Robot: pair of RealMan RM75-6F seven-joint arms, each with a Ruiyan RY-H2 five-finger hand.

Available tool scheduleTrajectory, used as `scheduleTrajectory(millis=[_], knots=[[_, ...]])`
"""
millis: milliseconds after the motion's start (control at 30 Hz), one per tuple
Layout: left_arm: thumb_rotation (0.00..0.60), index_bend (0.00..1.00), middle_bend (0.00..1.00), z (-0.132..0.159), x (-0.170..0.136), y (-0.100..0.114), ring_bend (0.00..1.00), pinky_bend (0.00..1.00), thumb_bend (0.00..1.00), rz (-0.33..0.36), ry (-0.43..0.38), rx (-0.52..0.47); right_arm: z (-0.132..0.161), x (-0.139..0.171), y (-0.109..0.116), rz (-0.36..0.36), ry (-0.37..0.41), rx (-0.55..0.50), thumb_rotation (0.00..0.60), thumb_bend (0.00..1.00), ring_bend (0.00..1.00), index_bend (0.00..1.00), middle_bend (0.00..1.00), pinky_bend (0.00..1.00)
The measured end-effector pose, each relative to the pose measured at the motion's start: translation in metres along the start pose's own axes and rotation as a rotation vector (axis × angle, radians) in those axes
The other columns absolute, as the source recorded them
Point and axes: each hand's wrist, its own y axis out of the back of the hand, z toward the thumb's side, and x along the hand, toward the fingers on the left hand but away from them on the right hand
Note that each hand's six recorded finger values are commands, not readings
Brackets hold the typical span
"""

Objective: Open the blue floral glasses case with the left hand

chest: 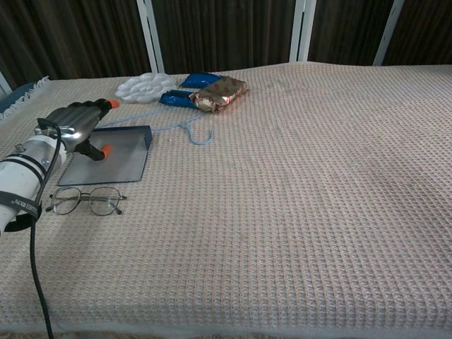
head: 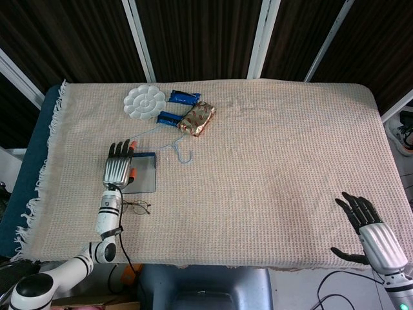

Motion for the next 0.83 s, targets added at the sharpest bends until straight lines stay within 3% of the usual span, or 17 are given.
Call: scheduleTrajectory(millis=[200,333,467,600,733,833], knots=[[0.600,0.00,0.00,0.008,-0.027,0.011,0.00,0.00,0.41,-0.027,-0.066,-0.016,0.002,0.000,-0.004,0.007,0.004,0.014,0.600,0.22,0.00,0.00,0.00,0.00],[0.600,0.00,0.00,0.001,-0.071,0.031,0.00,0.00,0.42,-0.043,-0.140,-0.070,0.004,-0.002,-0.011,0.028,0.005,0.034,0.600,0.22,0.00,0.00,0.00,0.00],[0.600,0.00,0.00,-0.039,-0.135,0.054,0.00,0.00,0.42,-0.054,-0.178,-0.096,0.007,-0.004,-0.019,0.049,0.003,0.060,0.600,0.22,0.00,0.00,0.00,0.00],[0.600,0.00,0.00,-0.070,-0.188,0.080,0.00,0.00,0.41,-0.012,-0.211,-0.165,0.011,-0.007,-0.028,0.067,0.001,0.087,0.600,0.22,0.00,0.00,0.00,0.00],[0.600,0.00,0.00,-0.101,-0.227,0.076,0.00,0.00,0.41,0.019,-0.193,-0.211,0.015,-0.009,-0.037,0.079,-0.001,0.110,0.600,0.22,0.00,0.00,0.00,0.00],[0.600,0.00,0.00,-0.124,-0.254,0.076,0.00,0.00,0.41,0.055,-0.196,-0.192,0.017,-0.009,-0.039,0.076,-0.005,0.117,0.600,0.22,0.00,0.00,0.00,0.00]])
